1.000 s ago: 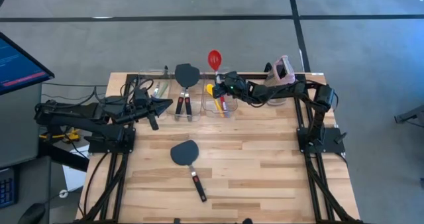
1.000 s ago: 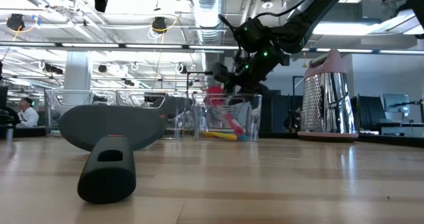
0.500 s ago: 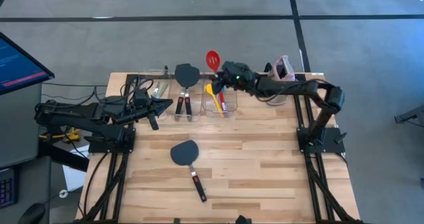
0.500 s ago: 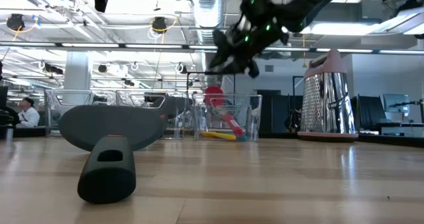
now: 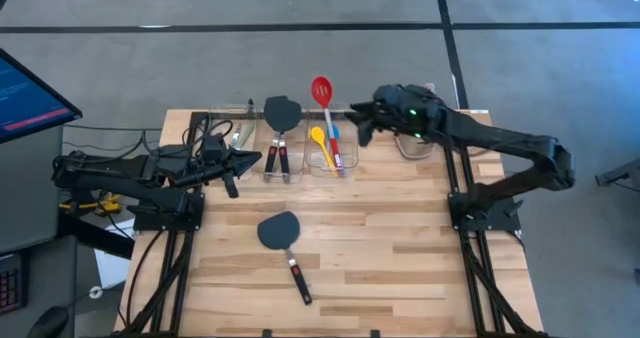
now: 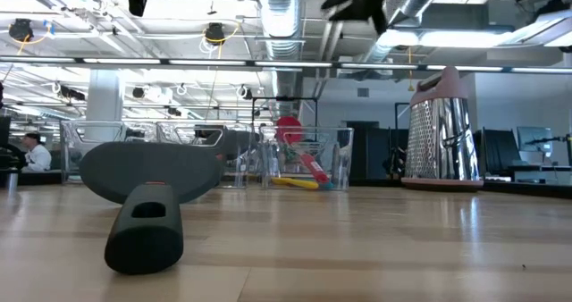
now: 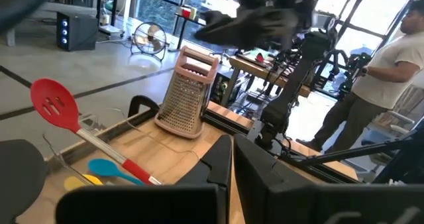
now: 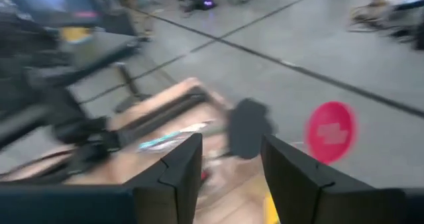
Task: Pick & Place Kitchen Items
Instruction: Put the black spatula into the middle transparent bin
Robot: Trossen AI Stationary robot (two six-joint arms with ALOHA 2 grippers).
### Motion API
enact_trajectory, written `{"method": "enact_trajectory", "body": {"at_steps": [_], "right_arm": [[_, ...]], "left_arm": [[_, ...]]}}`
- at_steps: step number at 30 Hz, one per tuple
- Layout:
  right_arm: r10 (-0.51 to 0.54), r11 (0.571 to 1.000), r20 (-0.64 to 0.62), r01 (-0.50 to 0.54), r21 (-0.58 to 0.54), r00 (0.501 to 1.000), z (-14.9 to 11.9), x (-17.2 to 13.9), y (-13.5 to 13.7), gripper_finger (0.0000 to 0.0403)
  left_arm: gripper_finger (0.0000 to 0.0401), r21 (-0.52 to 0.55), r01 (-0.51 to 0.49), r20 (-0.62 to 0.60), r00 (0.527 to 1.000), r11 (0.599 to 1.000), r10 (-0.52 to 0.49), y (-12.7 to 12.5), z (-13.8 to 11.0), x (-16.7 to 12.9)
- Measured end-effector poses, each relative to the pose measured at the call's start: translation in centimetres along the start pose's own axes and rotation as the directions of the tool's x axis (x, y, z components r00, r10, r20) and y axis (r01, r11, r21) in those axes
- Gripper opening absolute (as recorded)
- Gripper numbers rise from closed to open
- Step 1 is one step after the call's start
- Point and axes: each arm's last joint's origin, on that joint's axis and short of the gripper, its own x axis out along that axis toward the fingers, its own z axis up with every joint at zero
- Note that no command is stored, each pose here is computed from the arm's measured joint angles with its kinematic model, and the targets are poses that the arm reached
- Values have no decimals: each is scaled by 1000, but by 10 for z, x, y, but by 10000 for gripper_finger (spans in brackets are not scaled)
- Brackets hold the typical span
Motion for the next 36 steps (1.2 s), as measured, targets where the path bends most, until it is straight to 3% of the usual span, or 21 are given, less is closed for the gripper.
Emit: {"method": "enact_trajectory", "body": {"at_steps": [7, 11, 15, 18, 21, 25, 29, 36], "right_arm": [[212, 977, -10, -212, 6, 977, 3, -49, 36, 135], [313, 949, -33, -314, -18, 949, -3, -63, 58, 128], [381, 923, -68, -384, -37, 922, -11, -69, 76, 122], [410, 908, -102, -416, -46, 906, -19, -69, 87, 119], [432, 896, -123, -441, -52, 893, -25, -65, 97, 118], [442, 888, -157, -455, -59, 883, -34, -60, 107, 118], [447, 885, -177, -462, -55, 877, -40, -55, 113, 118], [432, 895, -220, -445, -11, 875, -49, -49, 116, 118]], "left_arm": [[6, 0, 2, -1, 1000, 1000, -2, 0, 0, 0], [6, -14, 83, -35, 996, 996, -84, -2, -1, 0], [5, -113, 178, -108, 976, 977, -191, -5, -6, -1], [4, -195, 214, -186, 950, 957, -250, -5, -11, -2], [4, -271, 184, -270, 928, 945, -258, -3, -18, -3], [3, -324, 141, -448, 848, 935, -283, 0, -33, -8], [3, -331, 103, -578, 764, 938, -288, -1, -46, -16], [3, -296, 183, -616, 713, 938, -333, -12, -52, -26]]}}
